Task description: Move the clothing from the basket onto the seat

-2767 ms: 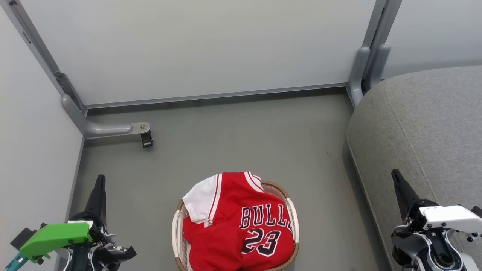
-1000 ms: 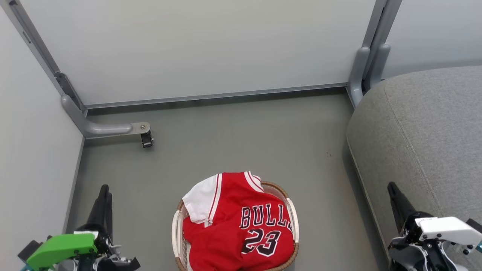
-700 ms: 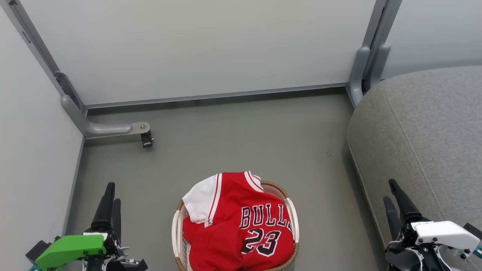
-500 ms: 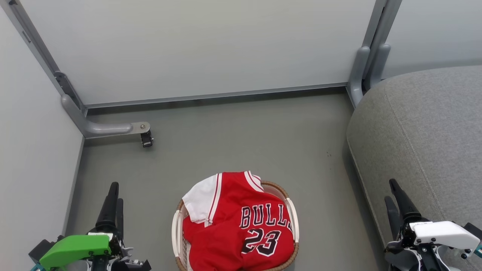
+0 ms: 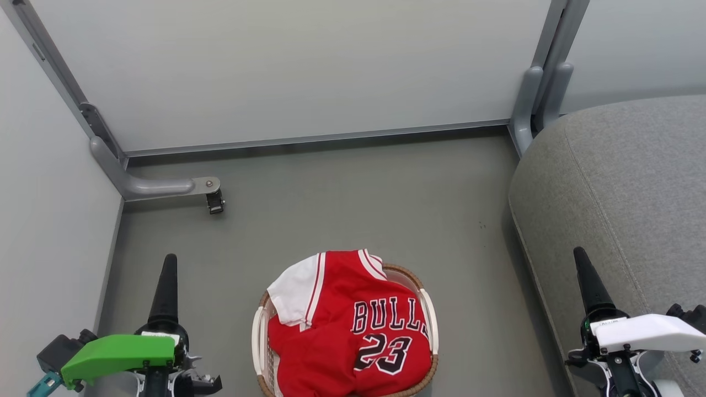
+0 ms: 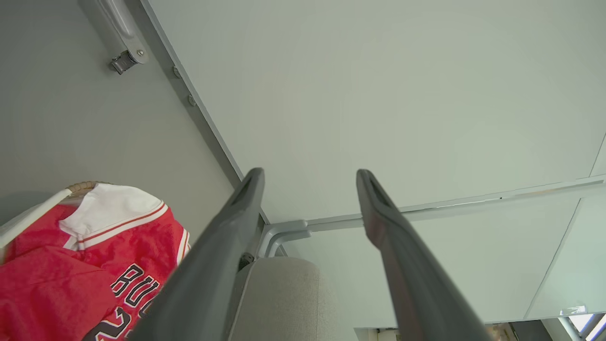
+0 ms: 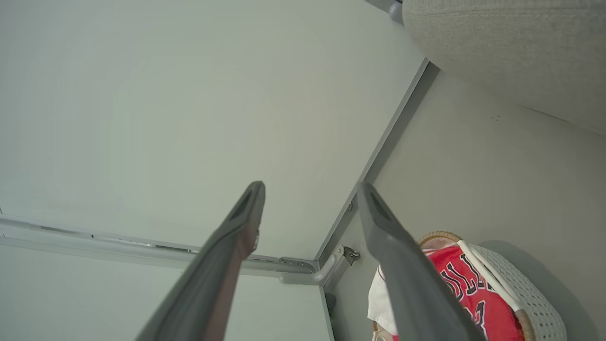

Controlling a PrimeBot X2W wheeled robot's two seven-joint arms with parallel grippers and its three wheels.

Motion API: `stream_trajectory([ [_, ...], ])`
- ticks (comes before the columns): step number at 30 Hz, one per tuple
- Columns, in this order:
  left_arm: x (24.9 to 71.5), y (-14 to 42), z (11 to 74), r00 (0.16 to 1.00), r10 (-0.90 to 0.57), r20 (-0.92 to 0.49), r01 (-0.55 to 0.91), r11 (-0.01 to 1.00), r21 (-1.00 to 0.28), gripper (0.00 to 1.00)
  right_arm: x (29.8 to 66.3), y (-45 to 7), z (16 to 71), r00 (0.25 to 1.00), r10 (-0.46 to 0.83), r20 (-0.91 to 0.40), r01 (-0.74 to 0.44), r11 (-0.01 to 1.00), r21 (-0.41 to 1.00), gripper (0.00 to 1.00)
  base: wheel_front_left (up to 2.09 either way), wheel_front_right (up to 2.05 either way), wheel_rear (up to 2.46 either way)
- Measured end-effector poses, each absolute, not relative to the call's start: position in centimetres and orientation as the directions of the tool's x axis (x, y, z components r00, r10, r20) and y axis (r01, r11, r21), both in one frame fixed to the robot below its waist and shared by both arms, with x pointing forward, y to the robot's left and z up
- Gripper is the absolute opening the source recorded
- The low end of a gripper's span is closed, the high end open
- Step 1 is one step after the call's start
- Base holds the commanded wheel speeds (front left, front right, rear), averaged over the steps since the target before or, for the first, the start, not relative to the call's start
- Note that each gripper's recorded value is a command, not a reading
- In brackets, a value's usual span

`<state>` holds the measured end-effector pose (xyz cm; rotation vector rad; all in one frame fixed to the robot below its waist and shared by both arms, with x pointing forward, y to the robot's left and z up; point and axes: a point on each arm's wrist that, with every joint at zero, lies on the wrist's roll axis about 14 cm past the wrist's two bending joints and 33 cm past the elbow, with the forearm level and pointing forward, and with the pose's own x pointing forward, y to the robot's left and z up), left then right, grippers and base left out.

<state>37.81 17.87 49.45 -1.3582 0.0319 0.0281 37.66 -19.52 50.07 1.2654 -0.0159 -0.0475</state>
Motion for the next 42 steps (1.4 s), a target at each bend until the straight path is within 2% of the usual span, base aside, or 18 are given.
stream_trajectory([
  [12,38.0,16.8,50.6,1.000,-0.014,-0.017,-0.009,0.440,-0.898,1.00,37.6,-19.2,50.7,0.999,-0.039,0.014,0.008,0.503,0.865,1.00,0.00,0.00,0.00],
  [16,37.9,16.3,50.7,1.000,-0.024,-0.017,-0.001,0.543,-0.840,1.00,37.6,-19.0,51.1,0.999,-0.032,0.030,-0.006,0.581,0.814,1.00,0.00,0.00,0.00],
  [24,37.7,15.2,50.6,0.999,-0.046,-0.018,0.018,0.675,-0.738,1.00,37.5,-18.1,51.7,0.998,-0.001,0.057,-0.040,0.697,0.716,1.00,0.00,0.00,0.00],
  [42,37.2,14.0,49.8,0.998,-0.063,-0.025,0.039,0.839,-0.543,1.00,37.2,-16.5,51.0,0.997,0.060,0.052,-0.077,0.868,0.491,1.00,0.00,0.00,0.00],
])
